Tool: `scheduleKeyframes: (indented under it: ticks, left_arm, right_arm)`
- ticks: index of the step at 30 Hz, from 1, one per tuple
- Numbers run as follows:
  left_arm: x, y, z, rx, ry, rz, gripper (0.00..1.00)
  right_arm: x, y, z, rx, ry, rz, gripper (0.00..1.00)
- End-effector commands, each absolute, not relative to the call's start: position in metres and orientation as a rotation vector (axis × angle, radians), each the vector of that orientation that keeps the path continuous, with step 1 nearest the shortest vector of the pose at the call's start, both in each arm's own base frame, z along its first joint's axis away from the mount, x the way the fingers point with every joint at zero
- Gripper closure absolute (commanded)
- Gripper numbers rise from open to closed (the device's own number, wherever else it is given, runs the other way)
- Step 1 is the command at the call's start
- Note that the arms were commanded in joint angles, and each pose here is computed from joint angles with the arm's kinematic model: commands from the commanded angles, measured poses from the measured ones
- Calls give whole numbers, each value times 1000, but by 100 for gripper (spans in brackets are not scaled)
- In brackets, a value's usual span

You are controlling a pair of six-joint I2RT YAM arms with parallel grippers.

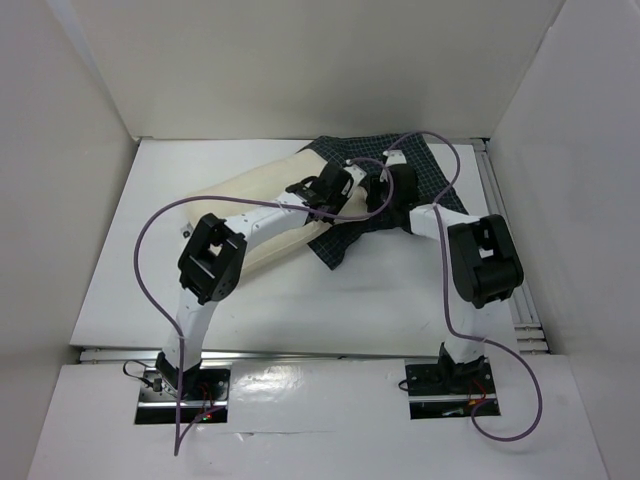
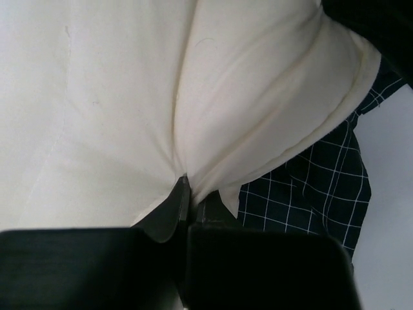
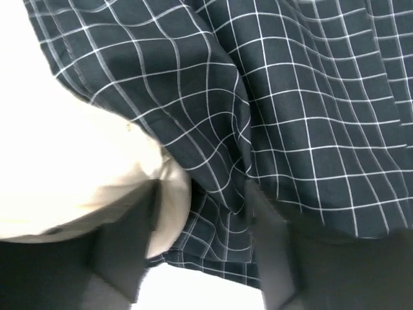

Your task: Put the pillow into the pillowcase

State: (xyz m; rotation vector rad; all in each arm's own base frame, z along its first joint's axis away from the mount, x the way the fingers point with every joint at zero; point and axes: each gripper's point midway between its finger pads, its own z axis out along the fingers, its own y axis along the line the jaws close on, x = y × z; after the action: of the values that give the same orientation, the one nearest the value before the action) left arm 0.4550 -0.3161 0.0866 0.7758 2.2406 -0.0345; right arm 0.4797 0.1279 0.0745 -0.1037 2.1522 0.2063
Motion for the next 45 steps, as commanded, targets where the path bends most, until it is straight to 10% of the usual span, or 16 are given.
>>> scheduleKeyframes:
  ticks: [1,10,29,42,45]
  left_arm:
    - [452,-296,104,723,2250,29,100]
    - [454,-275,109,682,2261,55,100]
    - [473,-349,132,471,2281,-168,100]
    - [430,-379,175,494,2180,-438,100]
    - [426,-386,178,510,2174,-459,100]
  right_arm:
    - [503,128,91,-77,2055,172,50]
    - [520,121,101,-82,2019,177,100]
    - [399,211,190,-461,1923,867,100]
    - [377,196,80,-268,2199,824,100]
    - [370,201,104,-307,2116,850,67]
